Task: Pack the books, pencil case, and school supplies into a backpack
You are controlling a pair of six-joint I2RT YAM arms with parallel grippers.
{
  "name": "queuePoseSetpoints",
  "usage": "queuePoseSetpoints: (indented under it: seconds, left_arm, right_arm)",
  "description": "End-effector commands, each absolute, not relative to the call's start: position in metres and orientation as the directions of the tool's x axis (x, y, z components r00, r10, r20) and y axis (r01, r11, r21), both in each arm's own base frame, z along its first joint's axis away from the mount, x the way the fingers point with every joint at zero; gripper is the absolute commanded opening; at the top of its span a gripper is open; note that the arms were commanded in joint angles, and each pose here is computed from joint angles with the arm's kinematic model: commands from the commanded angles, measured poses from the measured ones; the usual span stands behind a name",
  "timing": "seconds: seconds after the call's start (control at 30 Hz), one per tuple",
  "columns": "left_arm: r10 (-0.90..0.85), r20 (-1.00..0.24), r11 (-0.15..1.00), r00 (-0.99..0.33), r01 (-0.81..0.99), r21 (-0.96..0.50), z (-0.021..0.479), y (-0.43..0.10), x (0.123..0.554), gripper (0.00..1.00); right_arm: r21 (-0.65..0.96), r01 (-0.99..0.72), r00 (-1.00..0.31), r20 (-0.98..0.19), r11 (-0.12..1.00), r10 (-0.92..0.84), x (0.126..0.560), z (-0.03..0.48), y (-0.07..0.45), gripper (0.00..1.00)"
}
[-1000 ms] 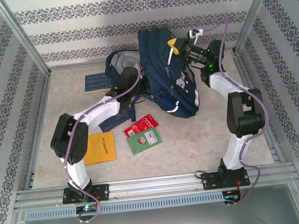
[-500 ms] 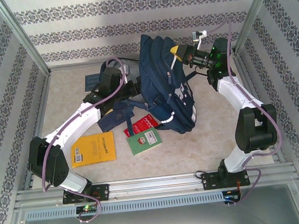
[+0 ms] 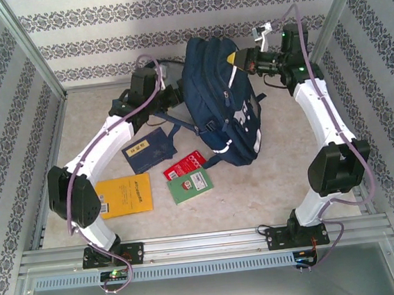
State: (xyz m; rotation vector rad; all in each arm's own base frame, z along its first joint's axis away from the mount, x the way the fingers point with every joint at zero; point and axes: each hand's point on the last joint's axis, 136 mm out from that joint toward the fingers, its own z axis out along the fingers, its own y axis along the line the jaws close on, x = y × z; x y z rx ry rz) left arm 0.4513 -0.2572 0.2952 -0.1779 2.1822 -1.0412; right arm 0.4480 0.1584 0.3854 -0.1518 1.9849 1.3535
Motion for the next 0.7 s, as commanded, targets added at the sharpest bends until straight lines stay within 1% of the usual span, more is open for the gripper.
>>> queuePoseSetpoints:
  seconds: [0.0,0.07,0.17,0.2,0.3,0.47,0.67]
  left_arm:
    - [-0.475,-0.466,0.61,-0.747,0.102,-0.786,0.307,-0.25,0.467,0.99]
    - [-0.501,-0.425,0.539,-0.754,0.113,-0.835,0.314,-0.257,0.474,0.95]
    - [-0.544,-0.377,0.426,-0.75,0.141,-0.894,0.329,-0.26,0.479,0.91]
    - [-0.557,-0.367,0.404,-0.746,0.143,-0.904,0.331,-0.258,0.48,0.9]
    - [-0.587,-0.353,0.35,-0.728,0.165,-0.922,0.344,-0.25,0.479,0.93]
    - [-0.591,-0.384,0.321,-0.709,0.23,-0.919,0.364,-0.244,0.469,0.98]
    - [-0.544,-0.355,0.171,-0.761,0.314,-0.934,0.382,-0.262,0.466,0.99]
  right_arm:
    - [0.585,-0.562,-0.583,-0.782,0.585,0.221,0.447,0.411,0.133,0.0]
    - [0.546,-0.556,-0.561,-0.803,0.627,0.202,0.448,0.416,0.128,0.0]
    - [0.508,-0.54,-0.542,-0.82,0.671,0.185,0.451,0.418,0.123,0.0]
    - [0.501,-0.528,-0.542,-0.82,0.686,0.182,0.452,0.416,0.122,0.0]
    - [0.464,-0.488,-0.548,-0.822,0.74,0.154,0.456,0.402,0.116,0.0]
    - [0.428,-0.436,-0.581,-0.806,0.792,0.116,0.463,0.376,0.114,0.0]
    - [0.37,-0.427,-0.611,-0.791,0.825,0.039,0.472,0.349,0.132,0.0]
